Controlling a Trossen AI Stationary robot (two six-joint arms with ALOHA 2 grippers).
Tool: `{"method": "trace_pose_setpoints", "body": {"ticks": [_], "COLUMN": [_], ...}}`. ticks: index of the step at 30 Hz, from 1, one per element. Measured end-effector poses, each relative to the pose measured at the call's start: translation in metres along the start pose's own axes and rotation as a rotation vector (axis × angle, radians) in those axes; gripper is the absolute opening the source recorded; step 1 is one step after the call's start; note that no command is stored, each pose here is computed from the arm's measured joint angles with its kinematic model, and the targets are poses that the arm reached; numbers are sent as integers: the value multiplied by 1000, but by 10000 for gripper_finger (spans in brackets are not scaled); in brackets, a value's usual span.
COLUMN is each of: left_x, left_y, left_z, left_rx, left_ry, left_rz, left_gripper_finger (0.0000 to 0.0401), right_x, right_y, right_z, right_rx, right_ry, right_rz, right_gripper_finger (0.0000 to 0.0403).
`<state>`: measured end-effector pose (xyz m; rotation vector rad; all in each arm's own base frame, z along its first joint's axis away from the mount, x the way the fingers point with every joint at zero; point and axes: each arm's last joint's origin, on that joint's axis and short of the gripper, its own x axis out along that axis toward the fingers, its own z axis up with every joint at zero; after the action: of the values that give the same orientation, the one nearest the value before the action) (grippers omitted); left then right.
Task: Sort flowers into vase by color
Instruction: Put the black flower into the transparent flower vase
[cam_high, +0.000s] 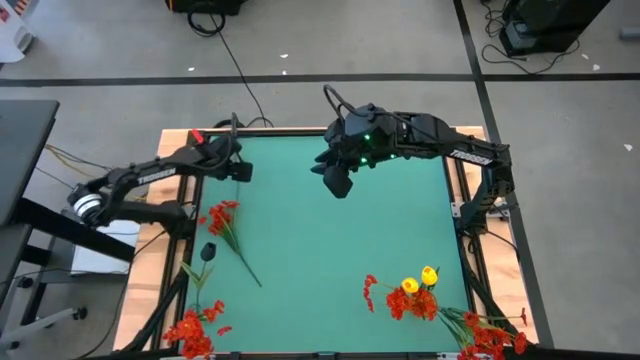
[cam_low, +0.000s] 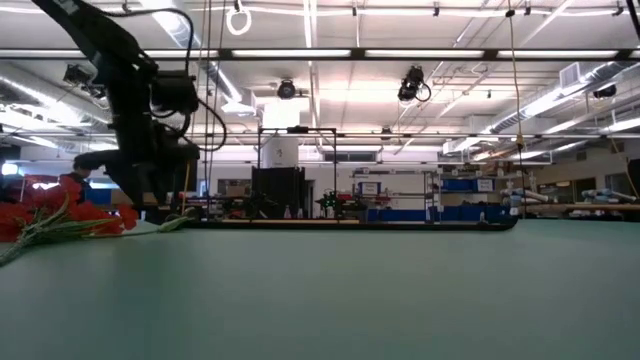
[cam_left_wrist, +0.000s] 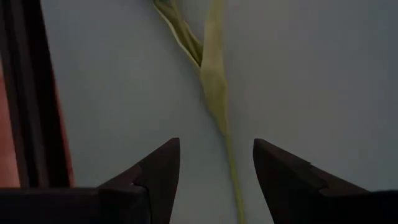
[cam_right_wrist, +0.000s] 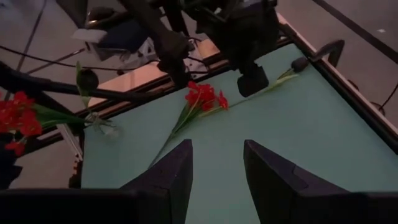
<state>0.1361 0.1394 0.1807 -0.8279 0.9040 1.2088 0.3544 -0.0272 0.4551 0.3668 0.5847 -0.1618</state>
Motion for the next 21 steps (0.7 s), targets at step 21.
{"method": "trace_pose_setpoints", "body": {"ticks": [21], "left_x": [57], "left_y": [-13], "left_z": [9], "left_rx": [25], "left_ry": [62], "left_rz": [45], "left_gripper_finger": [141], "right_x": [-1], "right_y": [-21], "right_z": [8], "right_rx": [33], "right_ry": [-36], "right_rz": [-69], "right_gripper_finger": [151]}}
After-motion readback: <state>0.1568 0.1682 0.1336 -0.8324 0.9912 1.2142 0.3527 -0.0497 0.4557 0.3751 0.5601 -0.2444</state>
